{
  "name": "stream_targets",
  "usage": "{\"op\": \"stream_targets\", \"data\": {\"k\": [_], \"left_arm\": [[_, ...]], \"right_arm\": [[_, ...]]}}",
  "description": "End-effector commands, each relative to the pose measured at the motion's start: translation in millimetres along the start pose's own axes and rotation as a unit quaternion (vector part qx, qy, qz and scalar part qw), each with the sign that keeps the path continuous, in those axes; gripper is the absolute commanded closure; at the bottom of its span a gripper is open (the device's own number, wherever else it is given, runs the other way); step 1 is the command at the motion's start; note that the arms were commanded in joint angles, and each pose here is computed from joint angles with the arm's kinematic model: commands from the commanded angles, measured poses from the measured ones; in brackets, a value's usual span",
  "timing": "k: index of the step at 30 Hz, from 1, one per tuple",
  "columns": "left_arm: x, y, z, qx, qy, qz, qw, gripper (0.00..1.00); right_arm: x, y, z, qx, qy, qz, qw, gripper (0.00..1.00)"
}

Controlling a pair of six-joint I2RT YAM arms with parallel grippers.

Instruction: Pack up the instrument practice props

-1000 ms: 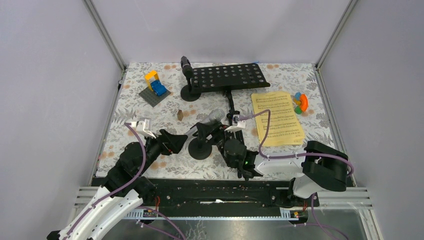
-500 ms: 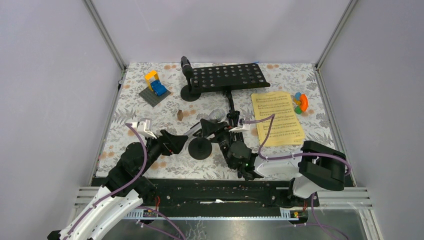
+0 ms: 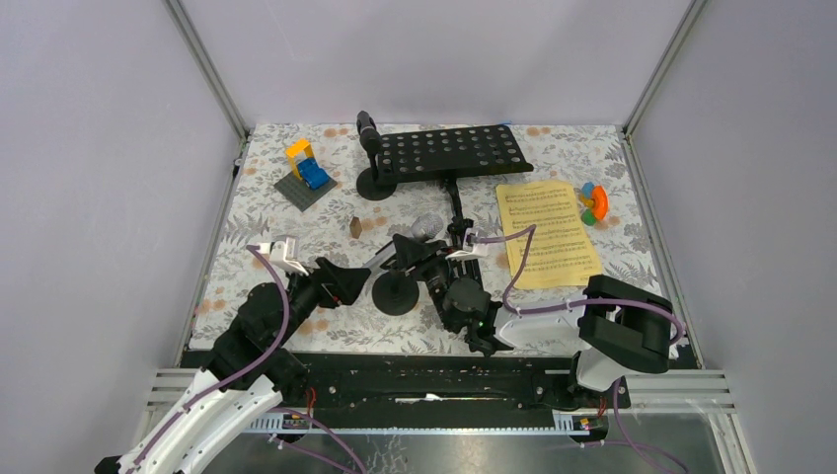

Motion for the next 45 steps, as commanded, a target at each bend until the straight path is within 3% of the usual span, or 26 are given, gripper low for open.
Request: {"op": "stream_targets", "data": {"k": [1, 8, 20, 25, 31, 36, 45], "left_arm": [[18.9, 0.8, -5.7, -0.008, 0.008, -0.041, 0.999, 0.13], [47.7, 7.6, -22.6, -0.038, 0.046, -0.100, 0.993, 0.10], [4.2, 39.1, -14.1, -0.044, 0.042, -0.061, 0.996, 0.14], [-26.7, 53.1, -26.3, -0.072, 0.068, -0.055, 0.994, 0.14], [-26.0, 53.9, -58.7, -0.142, 0.159, -0.148, 0.966, 0.08], [-21.6, 66.6, -78.1, -0.144, 0.194, -0.188, 0.952, 0.06], [-11.9, 99.9, -66.7, -0.034, 0.189, -0.248, 0.949, 0.10]], "right_arm": [[26.3, 8.4, 18.6, -0.008, 0.020, -0.055, 0.998, 1.00], [66.1, 17.2, 13.3, -0.116, 0.062, -0.146, 0.980, 1.00], [128.8, 16.3, 25.7, -0.182, 0.073, -0.267, 0.944, 1.00], [131.7, 20.8, 33.3, -0.178, 0.076, -0.271, 0.943, 1.00], [140.5, 14.8, 40.9, -0.166, 0.087, -0.269, 0.945, 1.00], [142.3, 4.9, 46.2, -0.156, 0.104, -0.261, 0.947, 1.00], [136.5, -11.3, 64.8, -0.134, 0.138, -0.238, 0.952, 1.00]]}}
Point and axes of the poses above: each gripper's point midway between its finger pads, its own y axis out along the fingers, its own z axis along the line the jaws close on, x = y × z, the point moved 1 cm from there along -y, back along the fingers, and after that the axes turned 1 degree about y, right-handed, at the moved point
